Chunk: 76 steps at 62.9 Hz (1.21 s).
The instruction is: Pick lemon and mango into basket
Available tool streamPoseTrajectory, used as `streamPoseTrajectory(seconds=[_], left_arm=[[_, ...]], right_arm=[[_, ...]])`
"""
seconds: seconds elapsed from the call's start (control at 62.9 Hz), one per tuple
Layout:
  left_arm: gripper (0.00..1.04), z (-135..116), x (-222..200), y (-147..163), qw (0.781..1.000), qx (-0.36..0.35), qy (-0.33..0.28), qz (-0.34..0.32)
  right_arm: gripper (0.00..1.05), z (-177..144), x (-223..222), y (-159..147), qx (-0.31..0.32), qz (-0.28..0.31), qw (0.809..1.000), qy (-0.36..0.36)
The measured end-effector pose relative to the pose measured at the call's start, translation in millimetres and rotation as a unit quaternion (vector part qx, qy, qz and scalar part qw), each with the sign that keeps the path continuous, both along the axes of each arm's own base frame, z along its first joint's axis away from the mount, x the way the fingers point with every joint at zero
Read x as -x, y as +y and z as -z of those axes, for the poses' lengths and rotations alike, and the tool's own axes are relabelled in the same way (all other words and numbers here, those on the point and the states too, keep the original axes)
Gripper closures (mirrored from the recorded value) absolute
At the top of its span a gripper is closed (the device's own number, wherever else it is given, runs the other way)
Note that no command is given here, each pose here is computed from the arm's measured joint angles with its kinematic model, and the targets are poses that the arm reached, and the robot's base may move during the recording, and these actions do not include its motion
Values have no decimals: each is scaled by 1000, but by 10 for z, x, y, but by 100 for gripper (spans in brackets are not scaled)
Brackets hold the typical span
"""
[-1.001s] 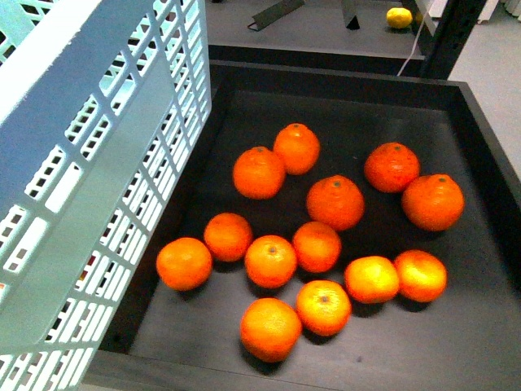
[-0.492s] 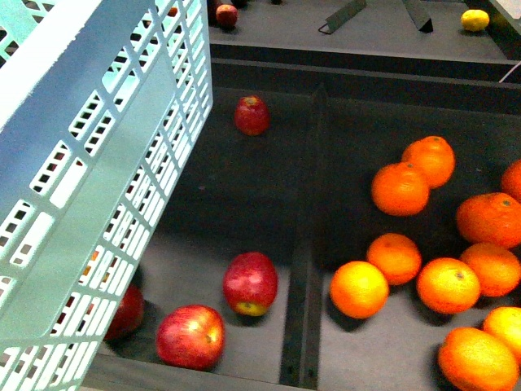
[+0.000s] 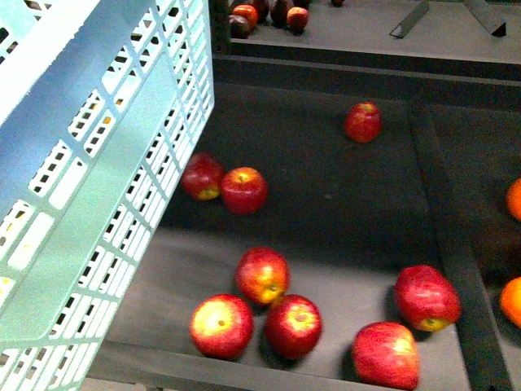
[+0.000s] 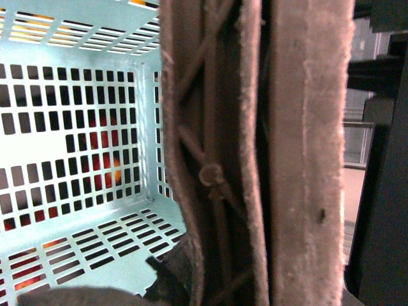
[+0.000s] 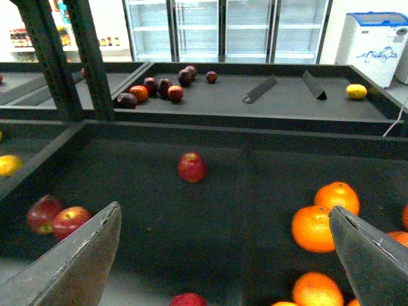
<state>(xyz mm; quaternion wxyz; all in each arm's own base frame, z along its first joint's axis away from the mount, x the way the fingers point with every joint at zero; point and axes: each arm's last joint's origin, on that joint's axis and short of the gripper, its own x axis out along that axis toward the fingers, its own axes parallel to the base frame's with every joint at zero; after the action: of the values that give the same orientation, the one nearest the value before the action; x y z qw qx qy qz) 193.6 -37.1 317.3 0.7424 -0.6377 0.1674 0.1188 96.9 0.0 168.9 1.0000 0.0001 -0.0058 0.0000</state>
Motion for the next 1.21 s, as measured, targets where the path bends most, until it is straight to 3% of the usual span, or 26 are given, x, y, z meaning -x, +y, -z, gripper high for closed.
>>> streamPoseTrajectory(seconds=[1.207], left_arm=[[91, -4, -1, 0, 1000, -1, -1, 1]], right_arm=[[9, 0, 0, -1, 0, 1, 1000, 0]])
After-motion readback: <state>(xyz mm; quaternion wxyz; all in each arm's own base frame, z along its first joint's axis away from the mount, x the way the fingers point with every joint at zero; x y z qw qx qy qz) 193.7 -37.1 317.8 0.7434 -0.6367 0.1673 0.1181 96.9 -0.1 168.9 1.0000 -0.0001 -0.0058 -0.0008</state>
